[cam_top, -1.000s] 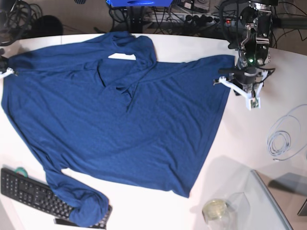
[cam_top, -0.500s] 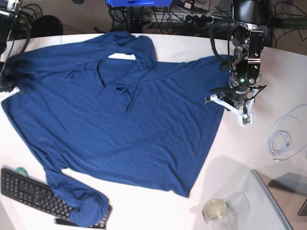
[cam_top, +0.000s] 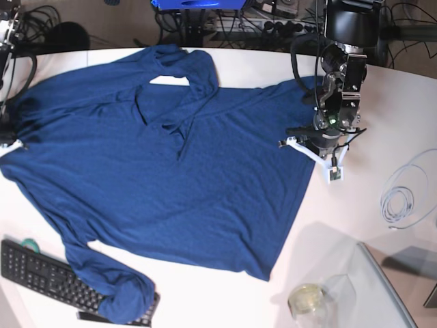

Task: Layout the t-shirt on the table in an organized manner, then fold the t-shirt properly
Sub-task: 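Grasp the shirt corners with both grippers and pull them apart, then hold the shirt corners with both grippers and stretch the shirt taut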

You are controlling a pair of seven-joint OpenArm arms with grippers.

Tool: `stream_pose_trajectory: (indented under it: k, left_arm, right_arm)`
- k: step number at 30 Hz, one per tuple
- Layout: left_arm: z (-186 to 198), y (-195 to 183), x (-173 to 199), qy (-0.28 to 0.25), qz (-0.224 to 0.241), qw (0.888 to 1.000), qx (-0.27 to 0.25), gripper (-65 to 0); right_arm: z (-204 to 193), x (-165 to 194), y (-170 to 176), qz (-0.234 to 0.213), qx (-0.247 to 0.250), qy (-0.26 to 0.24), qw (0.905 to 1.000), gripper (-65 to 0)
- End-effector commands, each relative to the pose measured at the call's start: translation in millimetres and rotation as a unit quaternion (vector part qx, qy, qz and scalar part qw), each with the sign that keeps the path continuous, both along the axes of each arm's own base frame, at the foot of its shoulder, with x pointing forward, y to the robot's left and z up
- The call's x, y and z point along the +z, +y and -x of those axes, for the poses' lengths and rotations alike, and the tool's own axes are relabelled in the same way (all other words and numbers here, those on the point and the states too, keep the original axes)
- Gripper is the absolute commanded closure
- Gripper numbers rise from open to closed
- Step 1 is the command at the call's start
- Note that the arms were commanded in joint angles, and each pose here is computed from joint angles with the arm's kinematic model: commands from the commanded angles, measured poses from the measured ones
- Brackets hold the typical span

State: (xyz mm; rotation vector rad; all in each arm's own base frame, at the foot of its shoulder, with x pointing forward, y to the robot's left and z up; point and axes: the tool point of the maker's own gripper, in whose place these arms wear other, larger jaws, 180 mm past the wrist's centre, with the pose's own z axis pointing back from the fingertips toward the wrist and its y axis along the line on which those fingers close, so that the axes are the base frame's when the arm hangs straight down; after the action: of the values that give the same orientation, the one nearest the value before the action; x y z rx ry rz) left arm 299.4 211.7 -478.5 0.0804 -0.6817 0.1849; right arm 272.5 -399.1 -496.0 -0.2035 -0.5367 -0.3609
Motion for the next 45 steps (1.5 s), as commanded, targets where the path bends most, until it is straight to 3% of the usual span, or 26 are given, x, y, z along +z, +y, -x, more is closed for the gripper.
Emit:
stream_pose_trajectory:
  k: [1, 5, 11, 19, 21, 24, 27, 30, 34, 45]
  left_arm:
    - [-10.6, 8.7, 16.1, -0.026, -0.012, 1.000, -0.001, 0.0]
    - [-8.1, 11.8, 39.0, -0.056, -0.018, 0.998, -0.006, 0.0]
    - [34.7, 18.8, 58.3, -0.069, -0.024, 0.997, 0.000, 0.0]
    - [92.8, 38.4, 36.9, -0.016, -0.036, 0.999, 0.022, 0.0]
    - [98.3, 37.2, 34.1, -0.010, -0.036, 0.999, 0.021, 0.0]
    - [100.0, 39.3, 33.9, -0.009, -0.037, 0.999, 0.022, 0.0]
    - [100.3, 42.2, 34.7, -0.008, -0.041, 0.999, 0.021, 0.0]
    - [100.0, 42.7, 35.1, -0.009, -0.042, 0.999, 0.021, 0.0]
    - [100.4, 44.3, 30.1, -0.003, -0.041, 0.999, 0.024, 0.0]
    - [98.5, 46.6, 31.8, -0.021, -0.047, 0.998, 0.024, 0.0]
  right_arm:
    - [-7.7, 19.0, -13.7, 0.022, 0.005, -0.025, 0.9994, 0.0]
    - [-7.2, 54.3, -3.7, 0.053, 0.044, -0.054, 0.9962, 0.0]
    - [34.8, 91.0, 29.2, 0.047, 0.022, -0.087, 0.9948, 0.0]
    - [87.5, 60.7, 90.5, -0.013, -0.001, -0.067, 0.9977, -1.5]
    - [94.7, 54.8, 98.3, -0.023, -0.006, -0.061, 0.9979, -9.6]
    - [100.0, 48.8, 106.8, -0.036, -0.013, -0.057, 0.9976, -28.4]
    - [115.8, 46.8, 94.7, -0.041, -0.071, -0.063, 0.9947, -39.8]
    - [118.8, 51.2, 81.9, -0.043, -0.116, -0.081, 0.9890, -40.7]
    - [117.1, 46.4, 90.0, -0.058, -0.086, -0.080, 0.9914, -40.5]
    - [139.0, 7.2, 106.3, -0.100, -0.097, -0.032, 0.9897, -40.1]
